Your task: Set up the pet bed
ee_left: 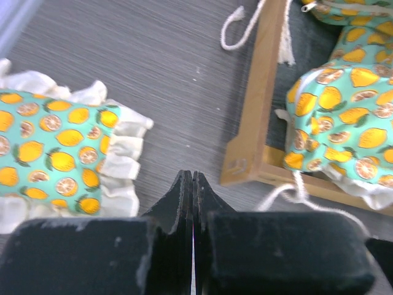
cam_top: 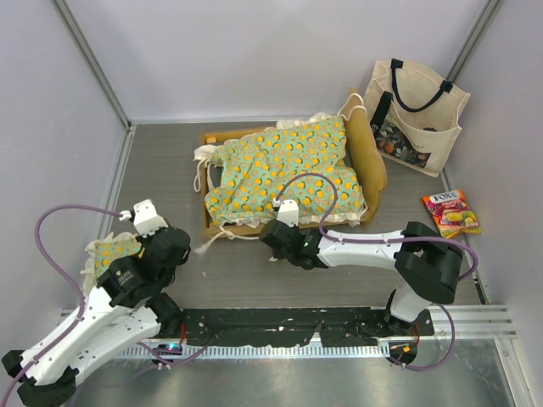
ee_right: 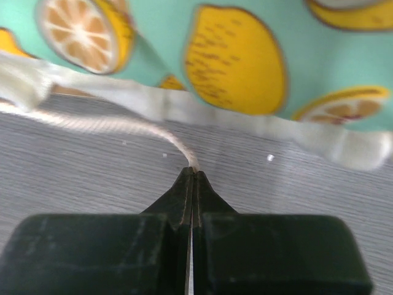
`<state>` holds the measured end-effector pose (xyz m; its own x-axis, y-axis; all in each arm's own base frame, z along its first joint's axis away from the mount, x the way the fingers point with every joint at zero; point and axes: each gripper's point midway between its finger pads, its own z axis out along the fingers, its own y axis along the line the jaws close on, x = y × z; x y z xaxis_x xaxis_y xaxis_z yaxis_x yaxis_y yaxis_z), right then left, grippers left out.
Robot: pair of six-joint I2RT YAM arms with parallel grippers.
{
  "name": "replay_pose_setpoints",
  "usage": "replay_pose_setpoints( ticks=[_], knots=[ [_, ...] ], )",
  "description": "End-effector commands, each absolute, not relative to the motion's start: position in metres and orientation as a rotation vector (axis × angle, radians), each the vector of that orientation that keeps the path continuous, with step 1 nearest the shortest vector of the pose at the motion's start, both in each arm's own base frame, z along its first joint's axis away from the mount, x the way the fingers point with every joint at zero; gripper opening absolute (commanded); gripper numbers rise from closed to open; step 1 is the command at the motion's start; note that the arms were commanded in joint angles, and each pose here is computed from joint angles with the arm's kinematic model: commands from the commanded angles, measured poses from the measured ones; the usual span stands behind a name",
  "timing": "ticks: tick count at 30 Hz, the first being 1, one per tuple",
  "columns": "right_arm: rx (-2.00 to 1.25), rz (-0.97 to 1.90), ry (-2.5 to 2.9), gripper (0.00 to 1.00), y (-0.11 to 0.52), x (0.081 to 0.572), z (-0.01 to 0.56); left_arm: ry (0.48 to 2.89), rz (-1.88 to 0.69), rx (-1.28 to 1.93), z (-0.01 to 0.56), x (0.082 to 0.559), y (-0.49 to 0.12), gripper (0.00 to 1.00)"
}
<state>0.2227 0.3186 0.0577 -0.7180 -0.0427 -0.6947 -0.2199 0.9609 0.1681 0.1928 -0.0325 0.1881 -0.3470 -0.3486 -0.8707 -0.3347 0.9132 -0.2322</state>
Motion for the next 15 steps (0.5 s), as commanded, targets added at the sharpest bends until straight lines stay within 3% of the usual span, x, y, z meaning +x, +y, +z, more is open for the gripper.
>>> replay_pose_setpoints(
  ticks=[1, 6, 11, 12, 14, 15],
  knots=[
    [-0.082, 0.21, 2.314, 0.01, 0.291, 0.229, 0.068, 1.945, 0.093, -0.431, 0.203, 0.207, -0.025, 0.0],
    [-0.066, 0.208, 2.301, 0.01, 0.282, 0.228, 0.069, 2.008, 0.109, -0.397, 0.196, 0.227, -0.024, 0.0],
    [-0.149, 0.291, 2.321, 0.01, 0.305, 0.223, 0.067, 2.088, -0.121, -0.322, 0.178, 0.239, -0.061, 0.0],
    [-0.166, 0.296, 2.32, 0.01, 0.309, 0.224, 0.067, 2.104, -0.174, -0.304, 0.172, 0.24, -0.071, 0.04],
    [-0.188, 0.316, 2.327, 0.01, 0.318, 0.224, 0.067, 2.123, -0.33, -0.278, 0.156, 0.24, -0.097, 0.22],
    [-0.194, 0.326, 2.324, 0.01, 0.32, 0.225, 0.068, 2.144, -0.405, -0.275, 0.15, 0.237, -0.108, 0.22]
  ],
)
